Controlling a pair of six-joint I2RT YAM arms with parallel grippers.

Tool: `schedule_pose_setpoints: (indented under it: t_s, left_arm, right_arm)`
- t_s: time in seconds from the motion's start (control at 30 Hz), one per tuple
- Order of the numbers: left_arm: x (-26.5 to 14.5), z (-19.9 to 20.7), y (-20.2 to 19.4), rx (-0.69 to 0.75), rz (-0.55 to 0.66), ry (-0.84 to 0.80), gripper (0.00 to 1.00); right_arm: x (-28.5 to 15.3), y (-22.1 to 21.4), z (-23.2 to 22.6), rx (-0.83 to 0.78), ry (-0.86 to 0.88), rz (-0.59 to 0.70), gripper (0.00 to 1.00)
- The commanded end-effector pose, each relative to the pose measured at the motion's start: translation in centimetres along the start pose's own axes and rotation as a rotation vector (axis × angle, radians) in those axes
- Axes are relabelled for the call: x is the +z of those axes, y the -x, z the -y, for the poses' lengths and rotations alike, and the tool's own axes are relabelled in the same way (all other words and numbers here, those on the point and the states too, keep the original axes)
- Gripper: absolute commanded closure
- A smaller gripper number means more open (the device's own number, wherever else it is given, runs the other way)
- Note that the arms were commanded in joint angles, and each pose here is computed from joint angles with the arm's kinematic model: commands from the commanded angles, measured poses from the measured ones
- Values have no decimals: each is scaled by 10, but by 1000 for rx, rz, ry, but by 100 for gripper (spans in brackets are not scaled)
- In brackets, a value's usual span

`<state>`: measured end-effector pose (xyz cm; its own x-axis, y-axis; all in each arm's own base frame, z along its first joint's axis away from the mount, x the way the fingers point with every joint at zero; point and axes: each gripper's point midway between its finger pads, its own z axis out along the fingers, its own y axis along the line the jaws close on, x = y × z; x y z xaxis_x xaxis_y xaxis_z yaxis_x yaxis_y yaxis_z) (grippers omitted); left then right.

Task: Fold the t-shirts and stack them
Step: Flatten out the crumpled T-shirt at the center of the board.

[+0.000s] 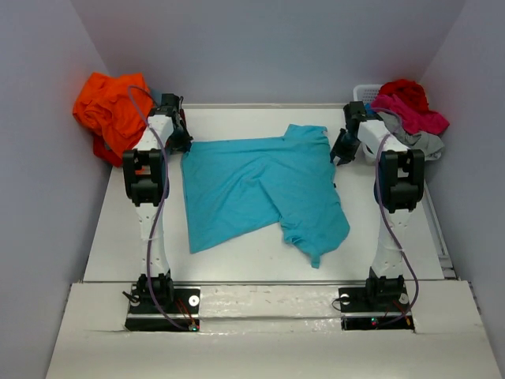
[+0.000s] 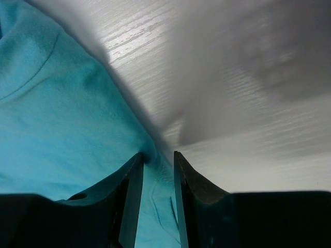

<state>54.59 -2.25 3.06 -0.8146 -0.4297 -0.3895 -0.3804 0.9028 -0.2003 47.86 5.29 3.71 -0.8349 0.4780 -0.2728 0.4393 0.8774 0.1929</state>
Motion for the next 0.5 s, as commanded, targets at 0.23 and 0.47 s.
schedule_pose_setpoints:
  t_s: [0.23, 0.47]
  left_arm:
    - [-50, -10, 32, -22, 90, -12, 79]
    - [-50, -14, 35, -30, 92, -12, 79]
  right_arm:
    - [4, -49, 47, 64, -76, -241, 63]
    - [2, -61, 35, 4, -28, -293, 63]
